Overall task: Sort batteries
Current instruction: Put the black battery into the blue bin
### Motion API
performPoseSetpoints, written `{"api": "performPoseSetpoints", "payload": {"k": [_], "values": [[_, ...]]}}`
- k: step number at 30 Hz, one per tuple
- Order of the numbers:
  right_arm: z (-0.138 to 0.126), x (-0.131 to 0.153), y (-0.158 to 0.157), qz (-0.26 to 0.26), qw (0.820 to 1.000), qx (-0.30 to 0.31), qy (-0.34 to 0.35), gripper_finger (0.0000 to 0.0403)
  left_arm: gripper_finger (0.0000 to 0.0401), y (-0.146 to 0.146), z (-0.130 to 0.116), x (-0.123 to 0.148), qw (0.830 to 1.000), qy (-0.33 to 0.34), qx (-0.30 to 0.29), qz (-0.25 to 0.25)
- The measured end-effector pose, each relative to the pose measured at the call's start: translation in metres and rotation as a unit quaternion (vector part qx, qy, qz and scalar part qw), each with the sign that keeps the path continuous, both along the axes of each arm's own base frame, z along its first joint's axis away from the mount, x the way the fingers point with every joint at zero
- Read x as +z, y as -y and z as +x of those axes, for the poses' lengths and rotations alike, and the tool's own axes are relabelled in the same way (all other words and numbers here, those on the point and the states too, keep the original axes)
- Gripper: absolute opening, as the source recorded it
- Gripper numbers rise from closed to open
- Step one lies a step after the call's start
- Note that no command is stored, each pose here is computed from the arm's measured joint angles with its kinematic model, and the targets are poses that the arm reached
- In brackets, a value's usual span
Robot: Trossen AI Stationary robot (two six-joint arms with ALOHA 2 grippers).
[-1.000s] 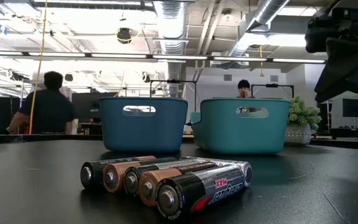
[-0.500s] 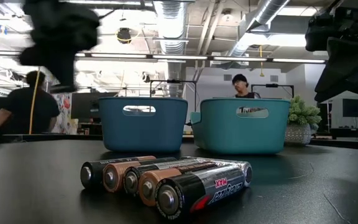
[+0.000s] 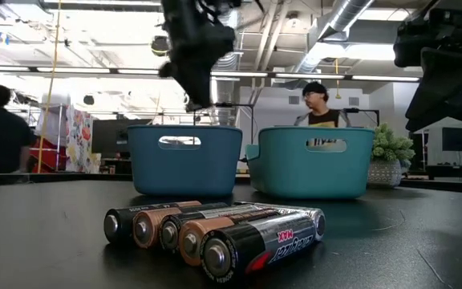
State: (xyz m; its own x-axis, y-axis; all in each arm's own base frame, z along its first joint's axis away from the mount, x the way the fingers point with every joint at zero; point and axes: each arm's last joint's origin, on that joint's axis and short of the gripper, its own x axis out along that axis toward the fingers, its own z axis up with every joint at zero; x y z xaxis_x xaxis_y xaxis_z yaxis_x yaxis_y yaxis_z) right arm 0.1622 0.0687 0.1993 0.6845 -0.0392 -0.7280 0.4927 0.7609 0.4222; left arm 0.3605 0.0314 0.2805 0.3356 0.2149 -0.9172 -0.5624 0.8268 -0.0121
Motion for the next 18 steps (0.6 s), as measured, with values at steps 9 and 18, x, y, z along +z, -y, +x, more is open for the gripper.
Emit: {"api": "performPoseSetpoints", "payload": {"k": [9,18], "values": [[0.0,0.0,0.0,-0.002,1.0,0.002,0.0,0.0127,0.0042,0.003,0.027,-0.065,0.998,-0.054,-0.006,-0.026],[0.0,0.0,0.0,-0.003,1.0,0.004,-0.002,0.0127,0.0051,-0.011,0.031,-0.074,0.999,-0.014,0.027,-0.045]]}}
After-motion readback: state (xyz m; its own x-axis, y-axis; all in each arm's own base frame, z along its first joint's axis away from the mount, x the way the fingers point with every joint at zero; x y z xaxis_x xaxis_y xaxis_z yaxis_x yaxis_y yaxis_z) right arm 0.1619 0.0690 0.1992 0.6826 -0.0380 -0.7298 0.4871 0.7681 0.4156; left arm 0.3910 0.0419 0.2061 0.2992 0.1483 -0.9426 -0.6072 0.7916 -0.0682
